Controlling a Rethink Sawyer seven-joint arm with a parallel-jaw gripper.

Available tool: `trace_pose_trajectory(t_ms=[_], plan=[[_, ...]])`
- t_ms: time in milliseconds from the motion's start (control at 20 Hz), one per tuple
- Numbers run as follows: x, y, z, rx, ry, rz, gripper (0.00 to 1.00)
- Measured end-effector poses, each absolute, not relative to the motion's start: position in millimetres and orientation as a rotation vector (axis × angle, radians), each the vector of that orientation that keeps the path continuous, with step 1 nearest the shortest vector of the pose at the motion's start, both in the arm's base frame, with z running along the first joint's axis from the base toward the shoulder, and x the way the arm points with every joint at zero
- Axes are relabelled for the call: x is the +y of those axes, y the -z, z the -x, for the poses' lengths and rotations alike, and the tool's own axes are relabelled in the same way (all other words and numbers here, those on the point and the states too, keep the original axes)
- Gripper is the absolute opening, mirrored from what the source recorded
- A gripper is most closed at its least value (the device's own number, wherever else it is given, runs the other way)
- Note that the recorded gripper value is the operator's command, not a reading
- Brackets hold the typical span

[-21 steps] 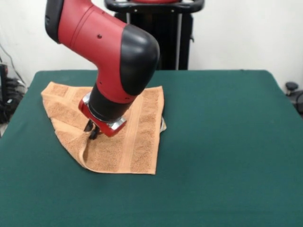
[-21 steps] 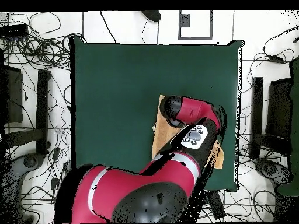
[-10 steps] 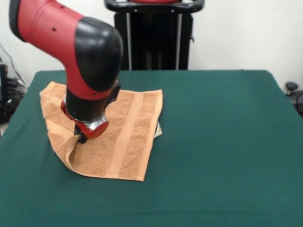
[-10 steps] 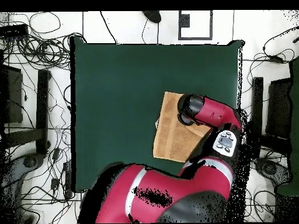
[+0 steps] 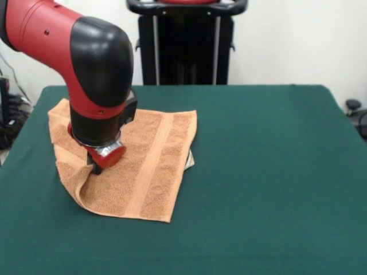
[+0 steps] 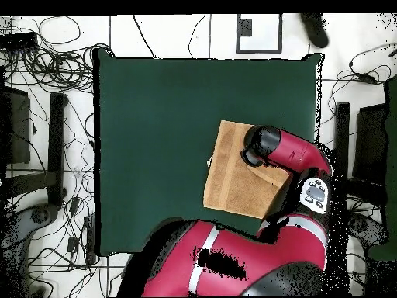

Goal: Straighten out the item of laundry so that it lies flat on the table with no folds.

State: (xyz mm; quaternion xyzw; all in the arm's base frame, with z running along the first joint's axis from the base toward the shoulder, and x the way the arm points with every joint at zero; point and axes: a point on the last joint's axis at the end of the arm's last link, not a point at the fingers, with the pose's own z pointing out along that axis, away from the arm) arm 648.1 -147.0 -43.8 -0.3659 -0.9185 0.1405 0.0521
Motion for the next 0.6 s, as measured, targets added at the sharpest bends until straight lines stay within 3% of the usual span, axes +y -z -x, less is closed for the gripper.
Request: trace_pose_trajectory(t_ms=[600], plan=[[-148.5, 43.1, -647.4, -2.796, -0.387, 1.132, 0.00]])
